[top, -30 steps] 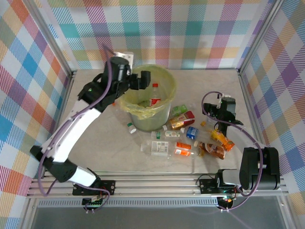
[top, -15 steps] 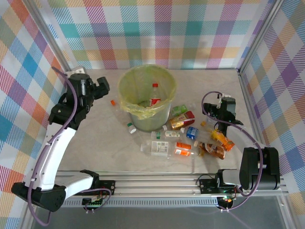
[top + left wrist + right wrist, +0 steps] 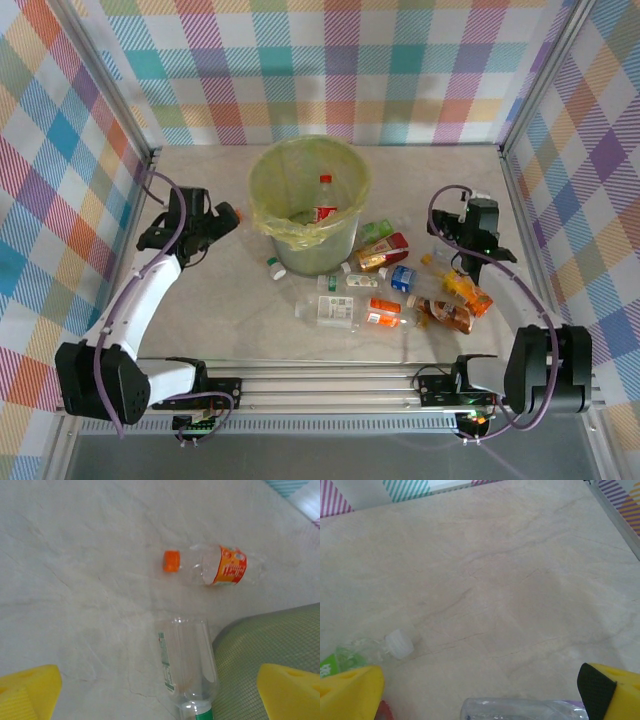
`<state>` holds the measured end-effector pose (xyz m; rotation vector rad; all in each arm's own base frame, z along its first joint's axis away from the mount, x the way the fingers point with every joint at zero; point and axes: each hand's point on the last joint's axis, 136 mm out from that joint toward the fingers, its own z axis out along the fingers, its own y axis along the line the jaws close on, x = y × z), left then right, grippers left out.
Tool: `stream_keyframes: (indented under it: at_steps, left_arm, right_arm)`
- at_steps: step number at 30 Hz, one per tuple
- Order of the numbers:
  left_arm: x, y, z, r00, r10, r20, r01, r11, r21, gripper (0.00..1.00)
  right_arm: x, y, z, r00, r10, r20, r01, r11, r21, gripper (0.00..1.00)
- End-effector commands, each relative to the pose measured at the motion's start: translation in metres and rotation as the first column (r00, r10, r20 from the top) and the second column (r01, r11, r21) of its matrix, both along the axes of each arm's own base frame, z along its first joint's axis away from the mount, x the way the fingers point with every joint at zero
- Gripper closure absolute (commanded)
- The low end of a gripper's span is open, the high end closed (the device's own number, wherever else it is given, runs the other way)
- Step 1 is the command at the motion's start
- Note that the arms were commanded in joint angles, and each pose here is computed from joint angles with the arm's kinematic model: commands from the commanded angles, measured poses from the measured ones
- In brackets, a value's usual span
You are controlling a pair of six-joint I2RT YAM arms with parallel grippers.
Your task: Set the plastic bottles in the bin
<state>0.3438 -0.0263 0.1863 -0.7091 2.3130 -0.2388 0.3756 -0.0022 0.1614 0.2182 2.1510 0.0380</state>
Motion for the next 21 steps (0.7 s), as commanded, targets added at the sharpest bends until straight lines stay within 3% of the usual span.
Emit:
stream_keyframes:
  at_steps: [1, 12, 21]
  left_arm:
    - [0.011, -0.01, -0.016, 1.0, 0.002, 0.005, -0.001, 0.996, -0.092, 0.0]
    - [0.039, -0.036, -0.069, 0.999, -0.034, -0.029, 0.027, 0.974, -0.226, 0.0]
    - [0.058, -0.056, -0.104, 0.993, -0.085, -0.083, 0.057, 0.954, -0.294, 0.0]
  right_arm:
    - [-0.012, 0.003, 0.015, 0.999, -0.025, -0.023, 0.026, 0.999, 0.026, 0.0]
    - [-0.064, 0.009, 0.044, 0.989, -0.071, -0.129, 0.078, 0.996, 0.047, 0.0]
    - [-0.084, 0.021, 0.047, 0.98, -0.059, -0.19, 0.078, 0.993, 0.092, 0.0]
